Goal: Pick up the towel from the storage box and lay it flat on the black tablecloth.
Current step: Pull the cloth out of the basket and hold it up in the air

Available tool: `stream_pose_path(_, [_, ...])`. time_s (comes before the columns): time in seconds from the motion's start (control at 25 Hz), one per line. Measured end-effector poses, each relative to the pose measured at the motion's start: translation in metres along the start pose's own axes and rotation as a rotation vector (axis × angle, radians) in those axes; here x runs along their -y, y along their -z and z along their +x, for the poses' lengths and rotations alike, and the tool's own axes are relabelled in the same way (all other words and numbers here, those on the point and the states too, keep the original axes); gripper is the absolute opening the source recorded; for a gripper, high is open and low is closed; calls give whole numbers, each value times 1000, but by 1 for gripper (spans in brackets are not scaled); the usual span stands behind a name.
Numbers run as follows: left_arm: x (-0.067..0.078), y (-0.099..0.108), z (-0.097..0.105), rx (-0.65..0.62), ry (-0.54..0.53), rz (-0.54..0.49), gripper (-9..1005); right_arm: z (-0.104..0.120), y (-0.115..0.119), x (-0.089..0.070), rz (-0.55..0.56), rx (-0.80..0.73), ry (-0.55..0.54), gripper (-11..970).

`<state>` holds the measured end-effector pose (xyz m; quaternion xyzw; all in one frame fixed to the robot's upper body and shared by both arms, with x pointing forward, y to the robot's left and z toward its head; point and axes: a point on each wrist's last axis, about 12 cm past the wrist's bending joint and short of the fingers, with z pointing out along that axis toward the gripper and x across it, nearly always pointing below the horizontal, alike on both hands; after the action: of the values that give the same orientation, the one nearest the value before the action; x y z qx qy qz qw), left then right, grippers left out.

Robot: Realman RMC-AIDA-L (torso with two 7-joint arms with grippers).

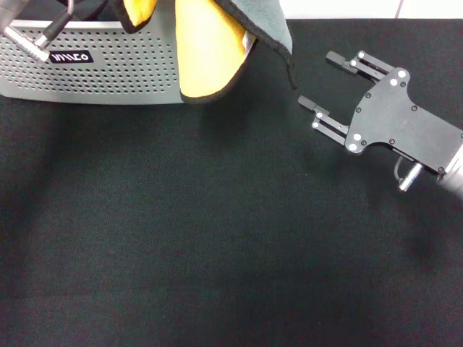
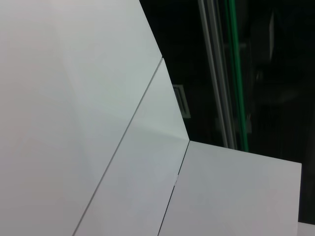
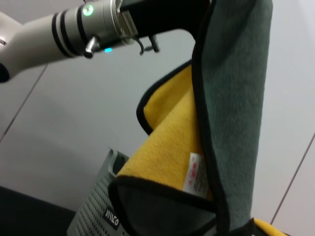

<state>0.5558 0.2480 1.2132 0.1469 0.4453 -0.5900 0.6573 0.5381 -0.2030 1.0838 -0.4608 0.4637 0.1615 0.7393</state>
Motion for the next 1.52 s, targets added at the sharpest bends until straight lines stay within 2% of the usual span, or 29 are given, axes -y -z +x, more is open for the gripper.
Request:
stream_pose_path(0.28, [1,-1,1,6,5,7,58,3,-12,7,2,-26,11,588])
stream_pose_path(0.68, [-1,-4,5,9,28,11,59,3,-17,9,-4,-26,12,605])
stream_pose_path(1.12, [-2,-1,6,9,28,6,60,1,-18,12,14,-18,8,581])
stream_pose_path(1.32, [-2,0,5,11,29,2,61,1,-18,12,16,-17,8,438])
stream_pose_path(1.4, [-2,1,5,10,29,0,61,1,-18,13,19,-16,6,264])
stream_pose_path(1.52, [-2,1,5,11,30,-2,62,1,-17,14,36,-15,-3,227])
